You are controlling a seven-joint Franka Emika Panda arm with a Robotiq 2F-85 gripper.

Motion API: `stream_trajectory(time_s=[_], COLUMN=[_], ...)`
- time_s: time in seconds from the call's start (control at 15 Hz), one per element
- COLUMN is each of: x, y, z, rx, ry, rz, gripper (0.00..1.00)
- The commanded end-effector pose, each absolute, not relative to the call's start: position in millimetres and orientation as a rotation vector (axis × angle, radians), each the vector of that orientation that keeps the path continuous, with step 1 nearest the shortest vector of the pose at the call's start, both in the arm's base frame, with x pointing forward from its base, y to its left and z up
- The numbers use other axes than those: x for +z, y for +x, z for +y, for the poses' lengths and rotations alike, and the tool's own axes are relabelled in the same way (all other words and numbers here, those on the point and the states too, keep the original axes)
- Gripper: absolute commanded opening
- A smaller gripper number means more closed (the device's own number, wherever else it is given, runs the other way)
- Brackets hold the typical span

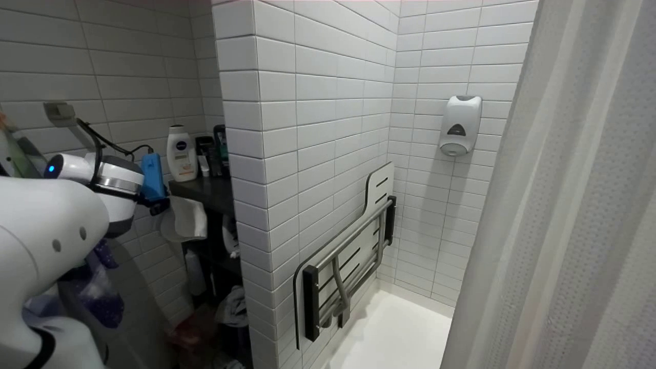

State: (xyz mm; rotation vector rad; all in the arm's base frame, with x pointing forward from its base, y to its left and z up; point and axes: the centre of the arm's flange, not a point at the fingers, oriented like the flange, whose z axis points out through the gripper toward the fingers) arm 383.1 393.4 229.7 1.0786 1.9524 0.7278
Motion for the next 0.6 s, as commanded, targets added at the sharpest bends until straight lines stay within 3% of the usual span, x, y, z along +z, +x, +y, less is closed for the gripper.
stream_trajectory(time_s=[0.0, 0.53], x=[223, 226], y=[422, 444], z=[374, 354], rx=[0.723, 0.701], ry=[1.103, 1.122], rz=[1.884, 1.887], gripper=[0.02, 0.02])
